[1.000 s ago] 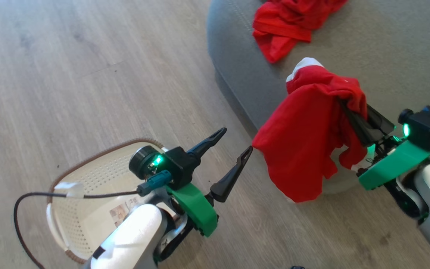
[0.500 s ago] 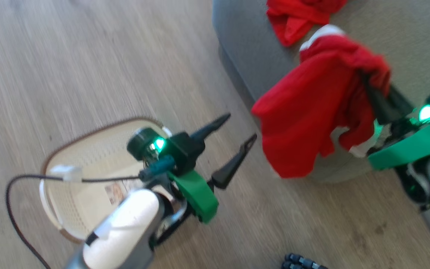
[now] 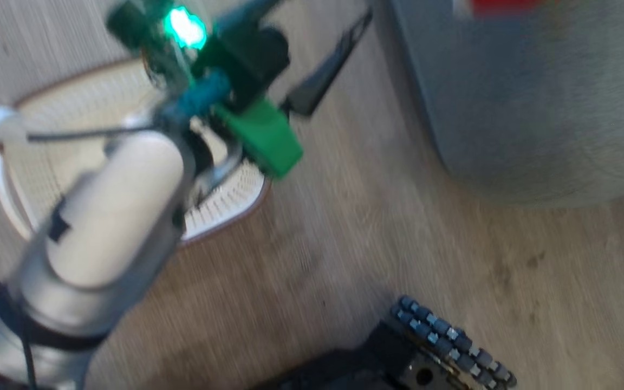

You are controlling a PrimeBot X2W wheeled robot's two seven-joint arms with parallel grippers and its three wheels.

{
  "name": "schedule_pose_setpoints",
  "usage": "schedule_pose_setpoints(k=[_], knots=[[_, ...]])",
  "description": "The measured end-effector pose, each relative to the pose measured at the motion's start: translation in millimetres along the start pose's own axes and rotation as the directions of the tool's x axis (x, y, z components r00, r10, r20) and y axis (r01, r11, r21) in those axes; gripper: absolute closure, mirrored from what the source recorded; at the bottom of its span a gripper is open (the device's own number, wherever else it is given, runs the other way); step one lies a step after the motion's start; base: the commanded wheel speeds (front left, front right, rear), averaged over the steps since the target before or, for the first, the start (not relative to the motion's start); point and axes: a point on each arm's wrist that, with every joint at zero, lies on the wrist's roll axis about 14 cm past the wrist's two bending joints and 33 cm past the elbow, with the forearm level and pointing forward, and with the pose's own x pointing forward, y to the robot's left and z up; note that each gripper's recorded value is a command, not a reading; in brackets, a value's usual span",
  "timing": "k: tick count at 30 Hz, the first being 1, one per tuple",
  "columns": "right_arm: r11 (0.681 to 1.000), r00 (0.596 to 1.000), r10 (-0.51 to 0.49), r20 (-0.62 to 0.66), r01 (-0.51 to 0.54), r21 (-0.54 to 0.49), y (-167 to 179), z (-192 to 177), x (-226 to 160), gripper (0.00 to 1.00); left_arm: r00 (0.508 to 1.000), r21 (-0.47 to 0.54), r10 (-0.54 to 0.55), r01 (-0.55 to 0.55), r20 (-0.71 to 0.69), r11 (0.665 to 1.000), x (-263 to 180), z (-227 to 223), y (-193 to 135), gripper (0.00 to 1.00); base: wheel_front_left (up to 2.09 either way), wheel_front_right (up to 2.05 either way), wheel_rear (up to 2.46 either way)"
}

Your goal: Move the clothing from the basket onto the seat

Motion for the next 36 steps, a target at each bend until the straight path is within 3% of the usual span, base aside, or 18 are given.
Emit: schedule_pose_setpoints(k=[6, 11, 14, 18, 21, 22, 29, 36], knots=[[0.988, 0.992, -0.122, 0.007, 0.122, -0.092, -51, -7, 56, 1.00, 0.999, -0.004, 0.033, -0.033, 0.020, 0.999, 10, -22, 41, 0.00, 0.00, 0.00, 0.00], [0.940, 0.954, -0.298, -0.044, 0.285, -0.186, -119, -19, 56, 1.00, 0.999, -0.053, 0.039, -0.040, -0.020, 0.998, 5, -56, 50, 0.00, 0.00, 0.00, 0.00], [0.917, 0.917, -0.377, -0.127, 0.352, -0.186, -138, -55, 41, 1.00, 0.998, -0.079, 0.041, -0.045, -0.041, 0.996, 3, -72, 52, 0.00, 0.00, 0.00, 0.00], [0.913, 0.867, -0.406, -0.287, 0.376, -0.156, -127, -128, 12, 1.00, 0.997, -0.114, 0.031, -0.039, -0.070, 0.993, 1, -91, 50, 0.00, 0.00, 0.00, 0.00], [0.910, 0.842, -0.413, -0.348, 0.394, -0.128, -117, -157, -4, 0.51, 0.994, -0.135, 0.025, -0.039, -0.105, 0.990, -5, -107, 45, 0.00, 0.00, 0.00, 0.00], [0.908, 0.839, -0.417, -0.349, 0.399, -0.127, -118, -158, -5, 0.00, 0.993, -0.139, 0.027, -0.043, -0.116, 0.989, -7, -110, 44, 0.00, 0.00, 0.00, 0.00], [0.904, 0.851, -0.428, -0.303, 0.412, -0.116, -123, -136, -2, 0.00, 0.994, -0.121, 0.035, -0.047, -0.102, 0.991, -7, -97, 41, 0.00, 0.00, 0.00, 0.00], [0.930, 0.895, -0.364, -0.257, 0.333, -0.157, -116, -93, -23, 0.00, 0.991, -0.152, 0.062, -0.079, -0.115, 0.985, -15, -85, 26, 0.00, 0.00, 0.00, 0.00]])
